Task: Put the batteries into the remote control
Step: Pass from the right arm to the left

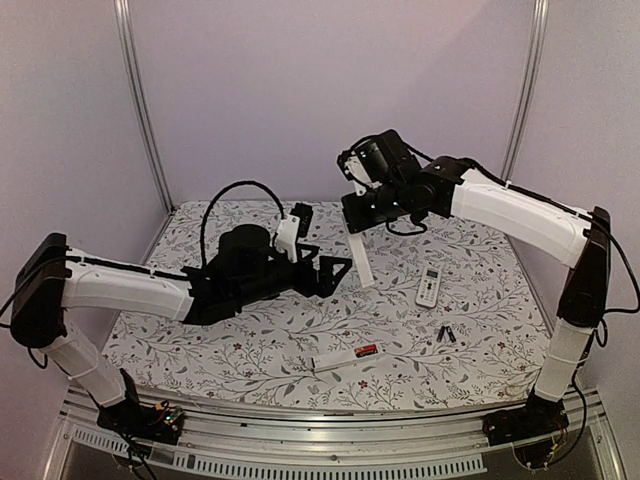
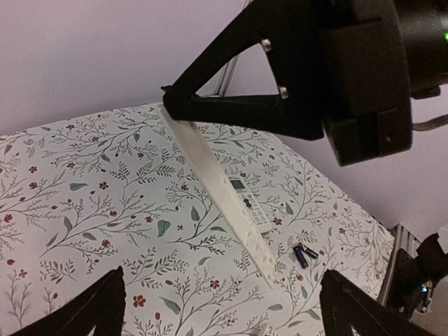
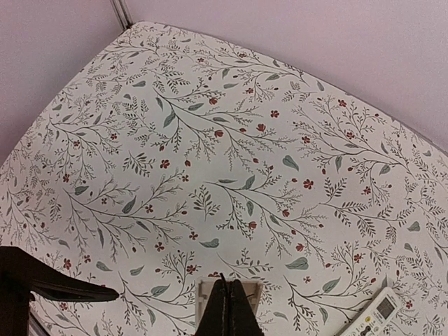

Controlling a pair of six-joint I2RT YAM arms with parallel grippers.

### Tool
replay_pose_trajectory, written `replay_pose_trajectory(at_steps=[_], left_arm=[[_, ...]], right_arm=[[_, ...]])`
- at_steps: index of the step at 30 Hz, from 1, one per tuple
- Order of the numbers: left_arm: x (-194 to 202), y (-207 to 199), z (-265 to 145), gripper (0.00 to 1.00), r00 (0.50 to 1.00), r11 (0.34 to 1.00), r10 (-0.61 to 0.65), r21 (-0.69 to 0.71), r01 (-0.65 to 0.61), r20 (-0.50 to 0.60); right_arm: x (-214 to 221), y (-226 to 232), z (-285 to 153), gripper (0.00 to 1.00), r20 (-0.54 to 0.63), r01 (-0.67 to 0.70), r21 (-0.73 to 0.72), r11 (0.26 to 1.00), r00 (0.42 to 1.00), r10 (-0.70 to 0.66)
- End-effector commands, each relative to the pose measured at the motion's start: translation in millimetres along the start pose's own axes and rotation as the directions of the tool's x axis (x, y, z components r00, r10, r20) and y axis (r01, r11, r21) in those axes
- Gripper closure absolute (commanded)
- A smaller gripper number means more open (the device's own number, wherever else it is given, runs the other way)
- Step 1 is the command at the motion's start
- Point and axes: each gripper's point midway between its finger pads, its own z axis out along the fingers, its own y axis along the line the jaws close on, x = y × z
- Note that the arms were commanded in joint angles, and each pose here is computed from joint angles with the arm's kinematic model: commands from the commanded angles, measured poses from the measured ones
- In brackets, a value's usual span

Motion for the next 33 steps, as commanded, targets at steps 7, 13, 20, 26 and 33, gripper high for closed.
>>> replay_pose_trajectory(at_steps=[7, 13, 20, 26, 33], left_arm=[[-17, 0, 42, 0.16, 1.000, 0.995, -0.014, -0.095, 0.015, 0.007], [-29, -5, 41, 0.30, 0.999, 0.998, -0.002, -0.069, 0.006, 0.045], [-25, 3, 39, 0.46, 0.999, 0.996, -0.027, -0.087, 0.030, 0.042], [-35, -4, 37, 0.54, 0.998, 0.998, -0.026, -0.049, 0.029, 0.062], [-35, 7, 35, 0.62, 0.992, 0.993, -0.111, -0.043, 0.114, 0.060]], right_arm=[[-25, 28, -21, 1.00, 0.071, -0.035, -0.091, 0.995, 0.997, 0.041], [-27, 35, -25, 1.00, 0.077, -0.030, -0.124, 0.992, 0.996, 0.040], [-32, 38, -29, 1.00, 0.090, -0.029, -0.146, 0.989, 0.995, 0.043], [-33, 38, -30, 1.00, 0.097, -0.026, -0.145, 0.989, 0.994, 0.040], [-40, 39, -38, 1.00, 0.121, -0.031, -0.162, 0.986, 0.991, 0.051]])
